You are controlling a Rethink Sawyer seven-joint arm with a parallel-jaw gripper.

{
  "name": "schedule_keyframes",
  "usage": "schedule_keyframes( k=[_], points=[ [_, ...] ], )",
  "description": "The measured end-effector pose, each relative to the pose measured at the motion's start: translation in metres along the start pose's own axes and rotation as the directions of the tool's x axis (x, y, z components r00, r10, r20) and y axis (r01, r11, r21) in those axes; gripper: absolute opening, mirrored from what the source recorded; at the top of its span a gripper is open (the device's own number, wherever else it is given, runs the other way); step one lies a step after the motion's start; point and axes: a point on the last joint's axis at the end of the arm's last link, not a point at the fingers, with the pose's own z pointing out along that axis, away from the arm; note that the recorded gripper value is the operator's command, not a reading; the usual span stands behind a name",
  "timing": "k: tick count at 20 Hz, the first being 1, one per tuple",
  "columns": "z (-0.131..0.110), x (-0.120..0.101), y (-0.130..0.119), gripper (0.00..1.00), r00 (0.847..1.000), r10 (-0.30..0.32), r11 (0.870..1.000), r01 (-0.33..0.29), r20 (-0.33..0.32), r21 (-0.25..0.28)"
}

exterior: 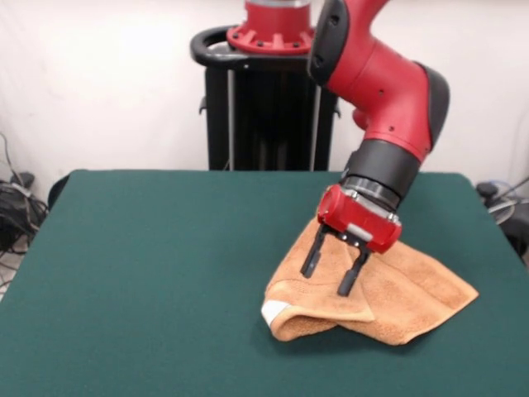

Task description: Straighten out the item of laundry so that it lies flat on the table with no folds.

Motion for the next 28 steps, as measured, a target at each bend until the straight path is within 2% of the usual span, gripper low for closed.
schedule_keyframes(
  k=[10, 13, 15, 17, 18, 19, 21, 24, 25, 28],
  points=[
    [0.001, -0.017, -0.015, 1.0, 0.999, 0.036, 0.999, -0.036, 0.012, -0.006],
    [0.005, -0.016, -0.013, 1.0, 0.998, 0.053, 0.997, -0.054, -0.014, -0.053],
    [0.009, -0.011, -0.012, 1.0, 0.996, 0.067, 0.993, -0.072, -0.056, -0.091],
    [0.017, -0.003, -0.013, 1.0, 0.99, 0.083, 0.986, -0.098, -0.115, -0.135],
    [0.024, 0.005, -0.015, 1.0, 0.98, 0.096, 0.977, -0.126, -0.172, -0.172],
    [0.027, 0.008, -0.016, 1.0, 0.975, 0.102, 0.973, -0.139, -0.196, -0.186],
    [0.04, 0.008, -0.027, 1.0, 0.957, 0.139, 0.952, -0.199, -0.253, -0.232],
    [0.044, 0.003, -0.031, 1.0, 0.951, 0.158, 0.939, -0.229, -0.267, -0.258],
    [0.047, 0.002, -0.031, 0.0, 0.941, 0.169, 0.924, -0.255, -0.293, -0.286],
    [0.047, -0.001, -0.029, 0.0, 0.938, 0.174, 0.916, -0.266, -0.299, -0.301]
  ],
)
